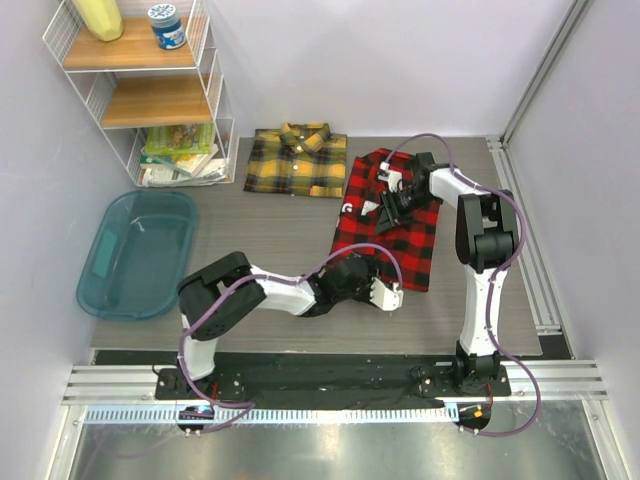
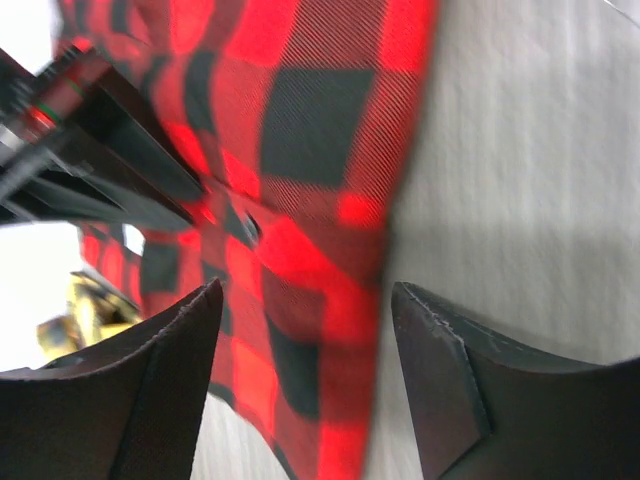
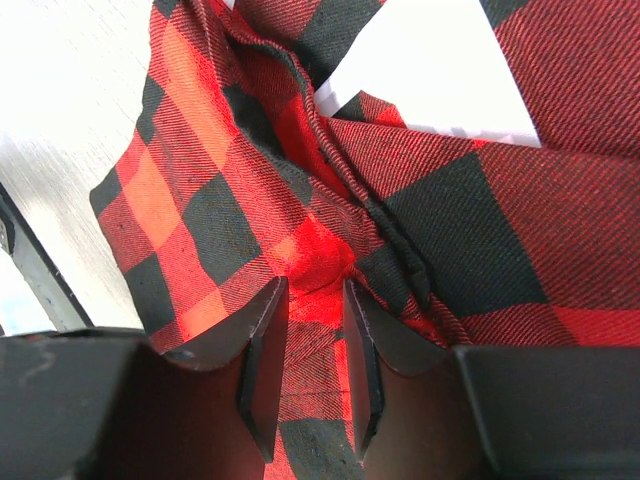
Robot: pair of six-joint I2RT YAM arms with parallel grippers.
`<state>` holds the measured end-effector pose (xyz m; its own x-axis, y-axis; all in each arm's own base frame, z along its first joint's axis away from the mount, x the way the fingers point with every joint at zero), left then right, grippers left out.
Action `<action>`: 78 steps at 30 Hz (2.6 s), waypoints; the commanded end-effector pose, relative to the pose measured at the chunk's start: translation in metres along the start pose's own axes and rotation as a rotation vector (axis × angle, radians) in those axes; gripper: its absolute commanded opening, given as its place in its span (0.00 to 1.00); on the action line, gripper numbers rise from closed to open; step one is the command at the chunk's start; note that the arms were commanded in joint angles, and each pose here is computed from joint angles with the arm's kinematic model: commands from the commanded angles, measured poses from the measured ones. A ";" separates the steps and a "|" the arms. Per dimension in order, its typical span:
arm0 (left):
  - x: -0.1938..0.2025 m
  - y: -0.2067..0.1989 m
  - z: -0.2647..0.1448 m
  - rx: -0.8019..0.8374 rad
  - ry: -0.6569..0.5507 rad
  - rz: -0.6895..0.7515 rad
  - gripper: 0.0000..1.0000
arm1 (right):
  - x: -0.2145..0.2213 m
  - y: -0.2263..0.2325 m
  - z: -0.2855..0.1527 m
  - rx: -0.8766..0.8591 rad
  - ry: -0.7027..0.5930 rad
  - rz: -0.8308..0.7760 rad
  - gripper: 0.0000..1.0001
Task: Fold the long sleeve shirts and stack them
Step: Fold the shirt
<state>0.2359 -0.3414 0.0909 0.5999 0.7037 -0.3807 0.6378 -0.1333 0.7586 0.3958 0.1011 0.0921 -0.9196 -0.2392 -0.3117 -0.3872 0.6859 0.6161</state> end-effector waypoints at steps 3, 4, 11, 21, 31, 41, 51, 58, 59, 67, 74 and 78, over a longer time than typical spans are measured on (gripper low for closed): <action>0.009 -0.010 0.025 -0.023 0.037 0.044 0.56 | 0.013 -0.017 0.014 0.076 0.038 -0.042 0.34; 0.007 -0.009 0.026 -0.007 0.035 0.047 0.39 | 0.016 -0.016 0.015 0.074 0.046 -0.042 0.34; -0.029 -0.007 -0.037 0.353 0.053 -0.056 0.00 | 0.047 0.029 0.015 -0.016 0.083 -0.045 0.36; -0.086 -0.050 -0.121 0.852 0.262 -0.395 0.00 | 0.016 0.073 -0.066 0.004 -0.023 -0.119 0.52; -0.114 0.000 -0.155 1.084 0.214 -0.585 0.00 | -0.023 -0.003 -0.086 0.149 -0.068 -0.139 0.49; -0.089 0.080 -0.126 1.100 0.147 -0.595 0.02 | -0.038 0.002 -0.040 0.038 -0.088 -0.212 0.45; -0.049 0.112 -0.080 0.974 0.115 -0.493 0.06 | -0.060 0.005 -0.028 0.035 -0.136 -0.291 0.39; -0.016 0.133 -0.050 0.790 0.109 -0.461 0.05 | -0.038 -0.001 0.003 -0.001 -0.037 -0.304 0.28; -0.012 0.136 -0.049 0.766 0.100 -0.456 0.05 | -0.036 -0.002 0.005 -0.006 -0.031 -0.305 0.27; 0.003 0.143 -0.008 0.533 0.051 -0.354 0.05 | -0.029 -0.003 0.015 -0.041 -0.001 -0.301 0.16; 0.008 0.146 0.006 0.418 0.031 -0.344 0.05 | -0.022 -0.001 0.020 -0.087 0.025 -0.298 0.14; 0.007 0.148 0.009 0.390 0.015 -0.349 0.04 | -0.019 0.000 0.021 -0.103 0.028 -0.297 0.13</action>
<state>0.3242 -0.3512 0.1481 0.2331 0.8462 -0.4791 0.9718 -0.1844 0.1471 0.4217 0.1156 0.0856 -0.7743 -0.4259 -0.4681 -0.6322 0.5539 0.5418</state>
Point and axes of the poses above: each gripper's point midway between its finger pads, its own z axis out along the fingers, its own y axis along the line the jaws close on, x = y × z, the point moved 9 cm from there along -z, back along the fingers, and after that the axes turned 6 degrees about z, right-handed, at the moved point
